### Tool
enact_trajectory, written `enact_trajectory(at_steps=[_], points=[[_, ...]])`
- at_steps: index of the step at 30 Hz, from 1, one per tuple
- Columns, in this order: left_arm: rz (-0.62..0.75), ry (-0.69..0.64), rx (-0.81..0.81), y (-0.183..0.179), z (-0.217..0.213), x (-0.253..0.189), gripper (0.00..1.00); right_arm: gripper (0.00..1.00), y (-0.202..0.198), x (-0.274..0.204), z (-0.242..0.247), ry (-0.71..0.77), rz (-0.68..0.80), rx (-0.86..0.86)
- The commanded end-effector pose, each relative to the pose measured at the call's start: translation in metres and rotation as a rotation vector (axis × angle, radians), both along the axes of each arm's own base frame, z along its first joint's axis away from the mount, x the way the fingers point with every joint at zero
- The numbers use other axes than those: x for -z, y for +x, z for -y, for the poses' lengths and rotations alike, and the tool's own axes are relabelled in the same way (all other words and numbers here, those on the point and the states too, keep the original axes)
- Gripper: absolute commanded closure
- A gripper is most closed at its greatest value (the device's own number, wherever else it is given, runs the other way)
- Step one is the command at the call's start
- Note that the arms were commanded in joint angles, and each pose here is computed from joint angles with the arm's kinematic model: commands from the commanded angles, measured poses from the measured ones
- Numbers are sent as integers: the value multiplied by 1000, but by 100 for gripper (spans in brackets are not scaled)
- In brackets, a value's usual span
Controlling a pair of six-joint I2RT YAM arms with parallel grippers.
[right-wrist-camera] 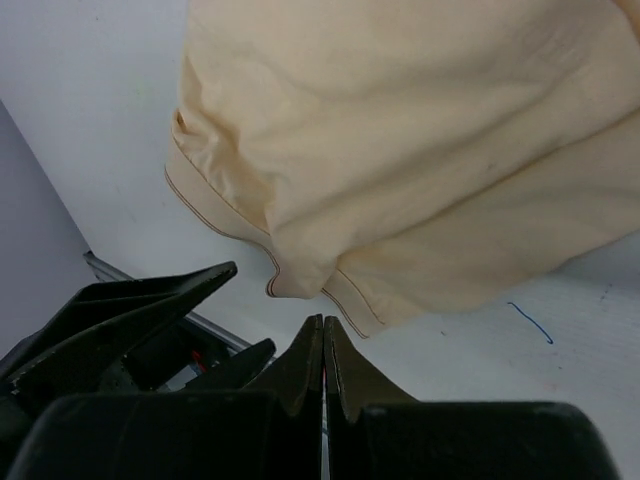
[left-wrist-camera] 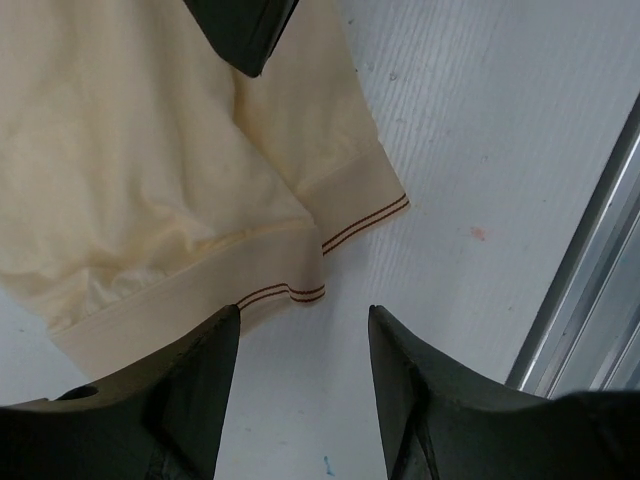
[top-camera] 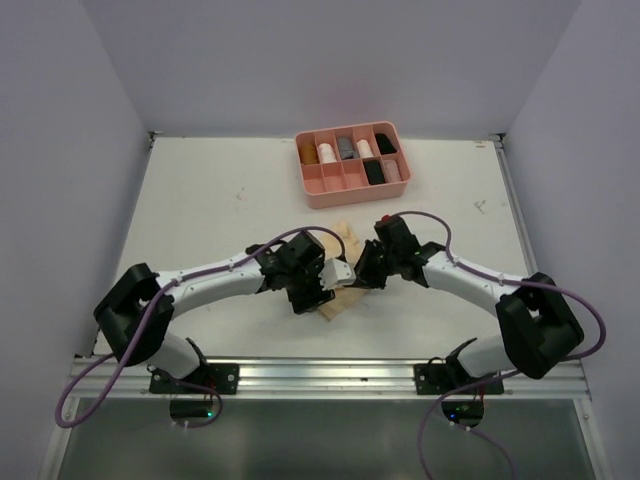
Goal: Roll the underwear
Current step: Fold the underwear
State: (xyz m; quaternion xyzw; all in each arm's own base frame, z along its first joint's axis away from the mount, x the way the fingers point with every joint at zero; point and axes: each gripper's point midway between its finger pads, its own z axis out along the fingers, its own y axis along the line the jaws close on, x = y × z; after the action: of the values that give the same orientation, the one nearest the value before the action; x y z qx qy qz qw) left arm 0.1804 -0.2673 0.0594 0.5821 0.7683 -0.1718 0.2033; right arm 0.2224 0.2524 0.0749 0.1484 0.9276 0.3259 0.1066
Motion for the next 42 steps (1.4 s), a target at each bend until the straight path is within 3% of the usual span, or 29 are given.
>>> enact_trajectory(at_steps=[1,12,14,20,23,24,28,34,36,37,42], points=[[1,2,-1,4,4,-4,43,100,16,-6,-16,53,47,63],[-2,22,11,12,11,19,44,100,-9,33,-3,-4,-45,63],[-10,22,16,11,13,22,48,100,-10,36,-3,-2,-51,64],[-19,11,27,10,17,20,71,100,-18,55,-1,-32,-91,48],[-16,6,24,11,17,16,89,100,-18,63,1,-54,-93,39],[-15,9,22,11,16,16,100,100,-18,66,2,-63,-93,32],[-15,-15,-8,16,18,2,100,100,-20,71,5,-83,-96,24],[84,-150,-134,56,22,-66,100,100,-10,49,2,-37,-22,56],[98,-177,-140,59,25,-79,100,100,-5,39,1,4,5,105],[91,-202,-179,61,26,-91,100,100,13,-6,-3,165,141,242],[50,-206,-261,68,22,-88,100,100,23,-22,-3,277,217,405]])
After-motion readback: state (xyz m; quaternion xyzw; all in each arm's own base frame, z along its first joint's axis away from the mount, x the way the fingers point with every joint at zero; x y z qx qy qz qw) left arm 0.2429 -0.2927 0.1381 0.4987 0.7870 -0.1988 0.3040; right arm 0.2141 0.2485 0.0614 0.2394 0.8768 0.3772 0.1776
